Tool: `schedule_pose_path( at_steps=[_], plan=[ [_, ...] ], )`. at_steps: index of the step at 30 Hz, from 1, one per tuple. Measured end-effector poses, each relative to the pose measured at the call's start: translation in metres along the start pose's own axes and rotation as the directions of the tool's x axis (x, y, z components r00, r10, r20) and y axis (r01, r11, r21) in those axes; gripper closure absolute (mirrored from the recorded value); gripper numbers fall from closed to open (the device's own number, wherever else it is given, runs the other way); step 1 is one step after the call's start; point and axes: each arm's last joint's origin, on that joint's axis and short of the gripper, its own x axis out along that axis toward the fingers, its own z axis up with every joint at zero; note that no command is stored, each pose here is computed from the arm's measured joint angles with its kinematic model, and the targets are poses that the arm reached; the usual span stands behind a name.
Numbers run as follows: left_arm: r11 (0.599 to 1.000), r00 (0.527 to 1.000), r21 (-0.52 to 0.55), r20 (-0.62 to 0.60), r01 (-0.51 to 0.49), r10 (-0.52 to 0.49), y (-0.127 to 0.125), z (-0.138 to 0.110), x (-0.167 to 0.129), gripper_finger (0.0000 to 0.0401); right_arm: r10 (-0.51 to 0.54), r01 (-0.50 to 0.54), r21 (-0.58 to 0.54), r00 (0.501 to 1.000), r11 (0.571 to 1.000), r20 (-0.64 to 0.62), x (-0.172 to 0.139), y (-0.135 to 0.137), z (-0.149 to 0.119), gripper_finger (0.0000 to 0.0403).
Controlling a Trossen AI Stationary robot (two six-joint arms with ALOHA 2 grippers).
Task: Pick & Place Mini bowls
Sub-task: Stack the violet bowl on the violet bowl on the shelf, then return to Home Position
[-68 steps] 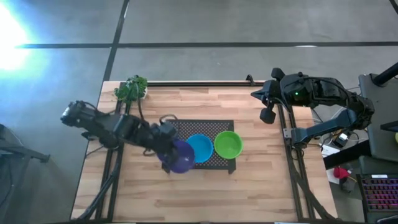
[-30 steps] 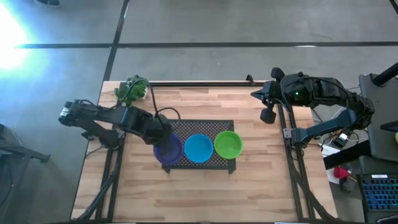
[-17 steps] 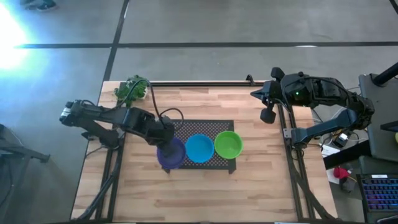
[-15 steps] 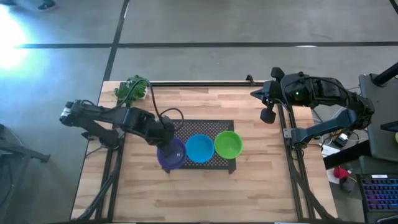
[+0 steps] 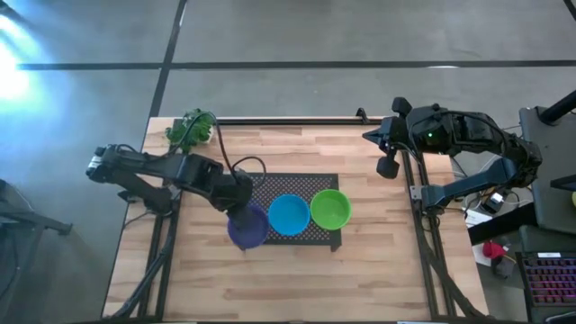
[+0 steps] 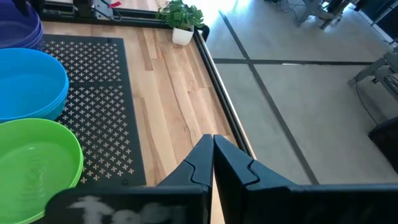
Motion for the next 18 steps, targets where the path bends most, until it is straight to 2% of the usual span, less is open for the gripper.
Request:
schedule_pose_path(
  at_steps=[5,10,16,18],
  plan=[
    [0.997,0.999,0.067,-0.012,0.034,-0.034,-0.002,0.001,-0.005,0.0326,0.000,0.000,-0.003,1.000,1.000,0.000,0.000,0.000,0.000,0.0394],
    [0.981,0.998,0.187,0.023,0.048,-0.053,-0.004,0.004,-0.014,0.0326,-0.002,0.002,-0.029,1.000,1.000,0.010,0.000,0.000,0.001,0.0394],
    [0.938,0.981,0.341,0.193,-0.059,-0.008,-0.005,0.011,-0.033,0.0330,-0.002,0.003,-0.037,1.000,0.999,0.020,-0.004,-0.001,0.000,0.0394],
    [0.928,0.970,0.360,0.245,-0.093,0.002,-0.005,0.013,-0.041,0.0330,-0.003,0.004,-0.033,1.000,0.999,0.028,-0.007,-0.003,-0.001,0.0394]
  ],
)
